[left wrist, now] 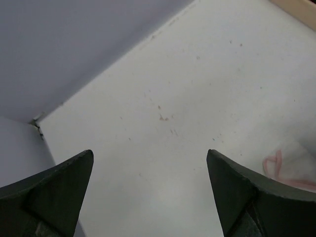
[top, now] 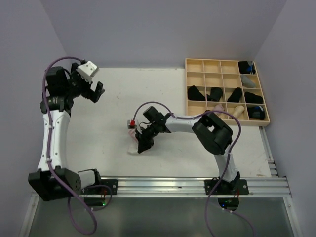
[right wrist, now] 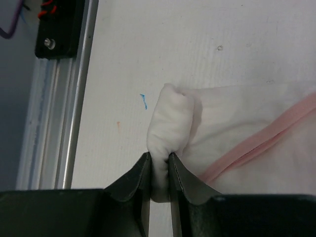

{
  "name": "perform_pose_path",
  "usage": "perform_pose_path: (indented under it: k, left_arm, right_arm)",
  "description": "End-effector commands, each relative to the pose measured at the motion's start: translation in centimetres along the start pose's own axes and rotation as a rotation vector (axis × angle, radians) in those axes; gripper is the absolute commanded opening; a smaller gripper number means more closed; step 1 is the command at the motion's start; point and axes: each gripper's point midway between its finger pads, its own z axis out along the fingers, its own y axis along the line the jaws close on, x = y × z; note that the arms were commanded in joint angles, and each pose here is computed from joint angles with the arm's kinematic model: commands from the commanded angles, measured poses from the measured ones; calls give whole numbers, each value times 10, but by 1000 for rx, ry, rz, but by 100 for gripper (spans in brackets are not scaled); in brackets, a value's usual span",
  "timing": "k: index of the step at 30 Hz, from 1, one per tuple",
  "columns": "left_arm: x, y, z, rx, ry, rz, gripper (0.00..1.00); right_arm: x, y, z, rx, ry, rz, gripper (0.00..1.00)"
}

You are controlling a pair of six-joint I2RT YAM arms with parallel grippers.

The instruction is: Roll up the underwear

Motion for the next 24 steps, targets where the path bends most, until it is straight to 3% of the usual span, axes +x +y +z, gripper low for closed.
perform_pose_path:
  k: [1,3,4,5,11,13,18,22,24]
  left_arm:
    - [-52,15,-20,-146,-197,18,100]
    - [-46,-9,-16,-64,-140,177,100]
    - [-17,-35,-12,26,-47,190,100]
    - [-7,-43,-17,25,-15,293,100]
    - [68,-137,-8,182,64,395,100]
    - [96,-173,-6,307,95,449,99]
    - [144,-234,-5,512,153,545,79]
    - [164,-259,0,580,166,615,59]
    - [174,-266,6,592,187,638,54]
  right_arm:
    - [1,9,2,-152,-4,221,0]
    - [4,5,5,-183,4,285,0]
    - [6,0,8,-194,14,318,0]
    - [7,1,10,-219,12,340,0]
    - [17,-18,15,-267,-7,508,0]
    - [20,-24,14,-270,-21,547,0]
    - [34,-31,14,-325,-11,662,0]
    - [43,-39,16,-318,-7,707,0]
    - [45,-41,17,-322,-6,720,0]
